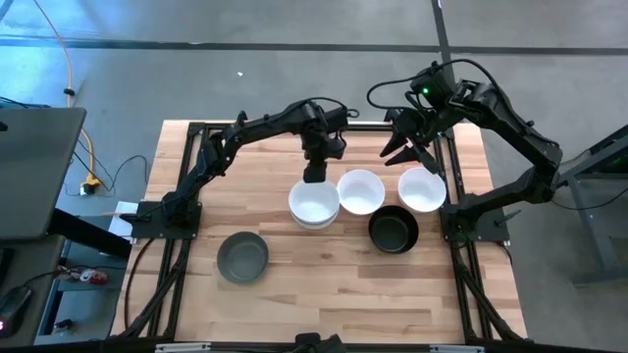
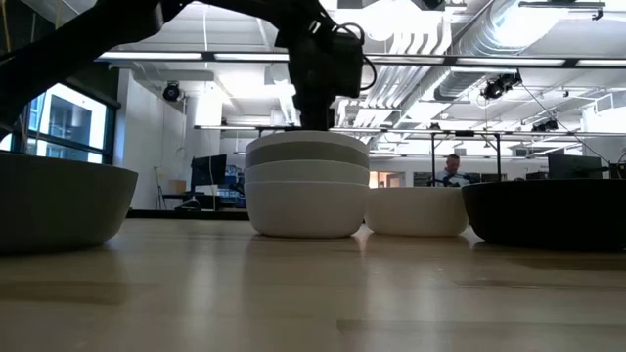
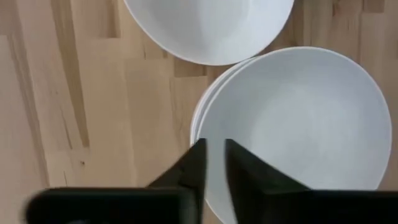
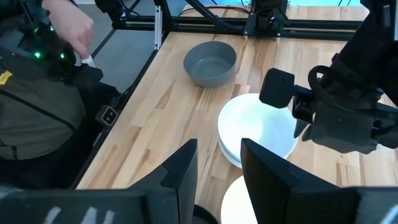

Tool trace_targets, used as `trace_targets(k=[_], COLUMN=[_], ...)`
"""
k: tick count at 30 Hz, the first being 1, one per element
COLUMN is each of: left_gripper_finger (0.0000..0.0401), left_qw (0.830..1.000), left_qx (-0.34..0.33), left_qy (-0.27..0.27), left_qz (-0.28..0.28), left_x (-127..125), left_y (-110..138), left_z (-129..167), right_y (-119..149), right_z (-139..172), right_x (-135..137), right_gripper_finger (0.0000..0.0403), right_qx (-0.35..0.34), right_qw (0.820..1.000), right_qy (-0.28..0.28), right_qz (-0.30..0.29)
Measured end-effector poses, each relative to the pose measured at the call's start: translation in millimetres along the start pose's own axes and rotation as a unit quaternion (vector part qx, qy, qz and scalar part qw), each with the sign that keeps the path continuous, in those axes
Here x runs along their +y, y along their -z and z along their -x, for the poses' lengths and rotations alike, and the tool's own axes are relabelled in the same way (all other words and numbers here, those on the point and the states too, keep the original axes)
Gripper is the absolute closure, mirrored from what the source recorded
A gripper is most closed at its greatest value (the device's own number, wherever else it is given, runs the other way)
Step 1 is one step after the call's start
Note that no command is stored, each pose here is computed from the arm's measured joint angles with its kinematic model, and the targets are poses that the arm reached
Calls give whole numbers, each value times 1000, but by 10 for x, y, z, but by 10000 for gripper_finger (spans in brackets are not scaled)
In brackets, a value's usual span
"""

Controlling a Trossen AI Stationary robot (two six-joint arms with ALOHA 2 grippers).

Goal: Nest bowls inside each other
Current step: Stack the white bowl on top of the gray bowl

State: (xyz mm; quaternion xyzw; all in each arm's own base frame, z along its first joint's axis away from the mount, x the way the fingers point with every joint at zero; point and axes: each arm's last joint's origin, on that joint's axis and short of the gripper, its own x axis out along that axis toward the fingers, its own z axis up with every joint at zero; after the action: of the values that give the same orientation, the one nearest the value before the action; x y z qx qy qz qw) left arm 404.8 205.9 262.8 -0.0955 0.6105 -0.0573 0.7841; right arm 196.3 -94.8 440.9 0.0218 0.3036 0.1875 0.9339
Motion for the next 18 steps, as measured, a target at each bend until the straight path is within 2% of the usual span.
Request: trace_targets(k=[2,18], left_gripper_finger=[392,401], left_qw=[1000,1000], left_qx=[0,8], left_qy=[0,3], left_qz=[0,3], left_x=[-2,-24], left_y=[-1,2], left_z=[-1,-28], right_y=[4,19], right_z=[0,0], right_x=[2,14], right_gripper_finger=[291,291], right_qx=[1,6], right_qw=[1000,1000], right_qy=[-1,-9], right_qz=[-2,0])
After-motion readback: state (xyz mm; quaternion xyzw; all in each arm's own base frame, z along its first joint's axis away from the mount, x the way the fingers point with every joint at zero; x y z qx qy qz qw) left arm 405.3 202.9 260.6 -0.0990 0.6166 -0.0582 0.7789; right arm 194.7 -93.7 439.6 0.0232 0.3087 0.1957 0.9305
